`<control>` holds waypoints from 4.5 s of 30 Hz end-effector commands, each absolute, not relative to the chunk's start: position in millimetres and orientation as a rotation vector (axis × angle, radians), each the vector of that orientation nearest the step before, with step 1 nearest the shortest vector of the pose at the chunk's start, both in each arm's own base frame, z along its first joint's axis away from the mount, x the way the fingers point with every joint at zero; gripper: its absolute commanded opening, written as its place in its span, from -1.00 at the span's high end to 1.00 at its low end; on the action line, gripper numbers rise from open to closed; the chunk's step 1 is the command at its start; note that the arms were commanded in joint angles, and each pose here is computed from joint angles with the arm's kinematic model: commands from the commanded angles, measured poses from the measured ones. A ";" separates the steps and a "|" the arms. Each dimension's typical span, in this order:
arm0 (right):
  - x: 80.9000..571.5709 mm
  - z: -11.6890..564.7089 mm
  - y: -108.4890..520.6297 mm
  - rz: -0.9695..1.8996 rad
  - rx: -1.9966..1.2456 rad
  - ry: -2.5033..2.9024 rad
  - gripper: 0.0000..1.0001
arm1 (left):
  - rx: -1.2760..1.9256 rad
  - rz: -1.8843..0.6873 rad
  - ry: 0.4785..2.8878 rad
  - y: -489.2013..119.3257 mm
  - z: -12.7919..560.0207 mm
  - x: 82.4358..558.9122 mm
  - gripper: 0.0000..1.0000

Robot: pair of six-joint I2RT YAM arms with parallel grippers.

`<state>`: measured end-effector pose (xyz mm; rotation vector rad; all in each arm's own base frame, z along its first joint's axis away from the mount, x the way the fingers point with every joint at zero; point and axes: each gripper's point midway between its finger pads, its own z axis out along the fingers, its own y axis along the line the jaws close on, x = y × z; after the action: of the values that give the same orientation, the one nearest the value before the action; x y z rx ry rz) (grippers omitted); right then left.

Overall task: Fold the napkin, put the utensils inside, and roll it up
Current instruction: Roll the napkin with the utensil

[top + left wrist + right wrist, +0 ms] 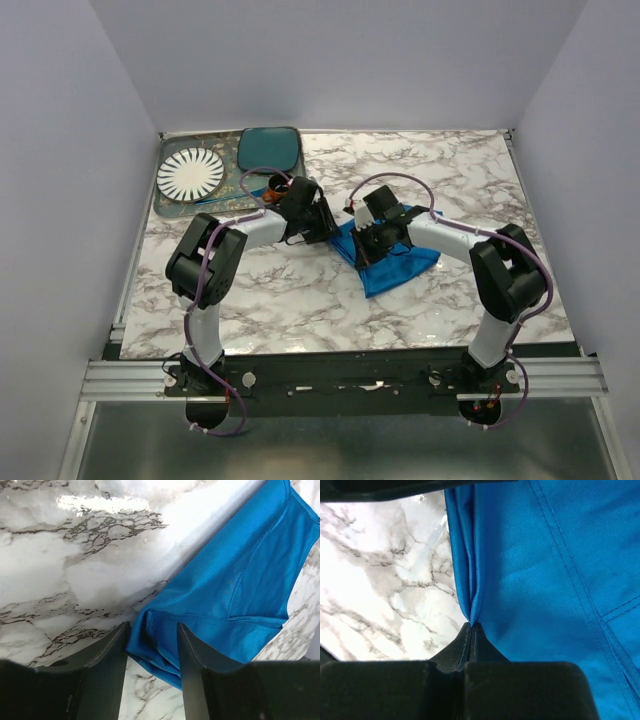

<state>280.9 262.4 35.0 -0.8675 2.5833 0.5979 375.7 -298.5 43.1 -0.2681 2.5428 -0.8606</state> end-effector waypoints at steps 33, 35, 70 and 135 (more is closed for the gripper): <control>276.7 2.3 234.3 1.178 -0.471 2.709 0.99 | -0.065 -0.859 2.594 -326.0 68.8 330.2 -0.49; 277.8 0.8 232.7 1.169 -0.465 2.711 0.99 | -0.038 -0.844 2.604 -326.0 66.7 330.2 -0.46; 285.2 12.9 227.7 1.102 -0.492 2.701 0.81 | -0.134 -0.769 2.636 -337.1 26.4 357.4 0.70; 249.1 26.6 207.5 0.282 -0.670 2.695 0.99 | -0.174 -0.803 2.650 -338.3 17.7 358.8 0.76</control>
<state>248.6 198.9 27.8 -0.6595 2.6871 0.1105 360.8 -344.5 33.8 -0.1684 2.6134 -0.8495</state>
